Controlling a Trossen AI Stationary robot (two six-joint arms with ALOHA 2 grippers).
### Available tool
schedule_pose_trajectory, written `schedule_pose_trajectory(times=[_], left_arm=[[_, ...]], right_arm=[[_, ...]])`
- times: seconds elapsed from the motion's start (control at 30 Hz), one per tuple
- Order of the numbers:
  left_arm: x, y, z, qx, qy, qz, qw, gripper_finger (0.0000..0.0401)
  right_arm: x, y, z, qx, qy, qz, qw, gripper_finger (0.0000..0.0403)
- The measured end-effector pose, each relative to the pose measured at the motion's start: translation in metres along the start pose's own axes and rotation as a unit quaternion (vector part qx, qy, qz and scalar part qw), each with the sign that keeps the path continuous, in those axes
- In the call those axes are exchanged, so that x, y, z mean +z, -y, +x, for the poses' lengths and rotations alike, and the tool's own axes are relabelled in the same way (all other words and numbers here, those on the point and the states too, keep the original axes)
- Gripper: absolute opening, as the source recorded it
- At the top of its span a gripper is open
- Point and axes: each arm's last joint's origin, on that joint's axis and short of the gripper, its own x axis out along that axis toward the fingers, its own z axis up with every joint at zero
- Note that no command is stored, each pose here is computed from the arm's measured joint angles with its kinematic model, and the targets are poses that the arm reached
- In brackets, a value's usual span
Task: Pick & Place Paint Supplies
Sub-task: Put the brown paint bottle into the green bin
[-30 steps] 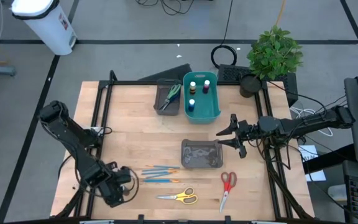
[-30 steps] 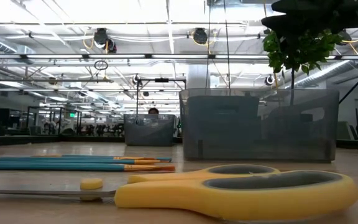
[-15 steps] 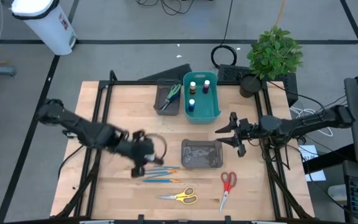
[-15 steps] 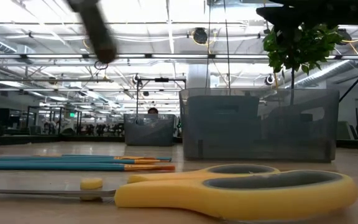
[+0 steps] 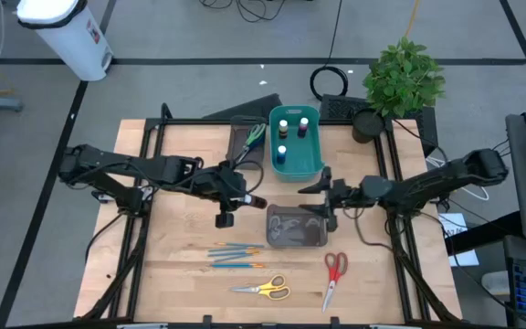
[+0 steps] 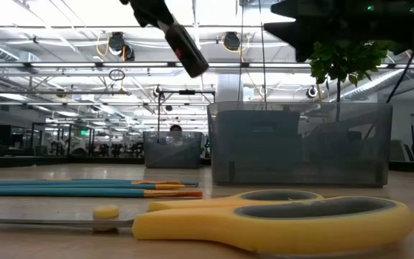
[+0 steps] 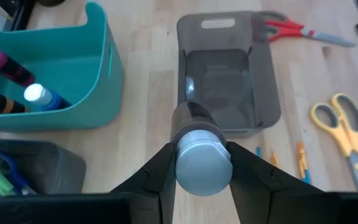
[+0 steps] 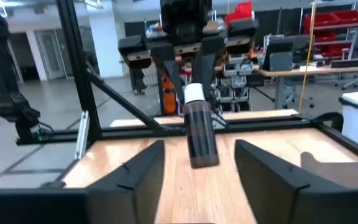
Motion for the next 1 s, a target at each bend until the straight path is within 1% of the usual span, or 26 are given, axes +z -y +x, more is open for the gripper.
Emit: schedule_pose_trajectory(times=[0.2,0.3,0.4,0.57,0.67,0.73,0.83,0.9,0.93,1.0], left_arm=[[0.000,0.002,0.014,-0.006,-0.011,0.020,1.000,0.0119],[0.001,0.003,0.020,-0.006,-0.009,0.020,1.000,0.0119],[0.001,0.003,0.020,-0.004,-0.010,0.020,1.000,0.0119],[0.003,0.003,0.021,-0.006,0.001,0.018,1.000,0.0119],[0.004,0.003,0.021,-0.007,0.003,0.018,1.000,0.0119],[0.003,0.003,0.021,-0.006,0.001,0.019,1.000,0.0119],[0.005,0.003,0.021,-0.006,0.008,0.018,1.000,0.0119],[0.006,0.003,0.021,-0.005,0.016,0.018,1.000,0.0119],[0.007,0.003,0.020,-0.005,0.021,0.020,1.000,0.0126],[0.009,0.003,0.018,-0.004,0.033,0.037,0.999,0.0160]], right_arm=[[-0.009,-0.003,0.050,-0.017,-0.042,-0.020,0.999,0.0283],[-0.017,-0.005,0.075,-0.020,-0.082,-0.036,0.996,0.0301],[-0.025,-0.004,0.096,-0.024,-0.119,-0.048,0.991,0.0301],[-0.035,-0.001,0.117,-0.031,-0.147,-0.053,0.987,0.0280],[-0.041,0.002,0.119,-0.035,-0.157,-0.053,0.986,0.0261],[-0.041,0.003,0.119,-0.037,-0.161,-0.053,0.985,0.0242],[-0.038,0.003,0.118,-0.038,-0.164,-0.054,0.984,0.0198],[-0.034,0.003,0.116,-0.037,-0.163,-0.054,0.984,0.0160],[-0.032,0.002,0.115,-0.037,-0.165,-0.054,0.984,0.0139],[-0.025,0.002,0.111,-0.036,-0.170,-0.055,0.983,0.0103]])
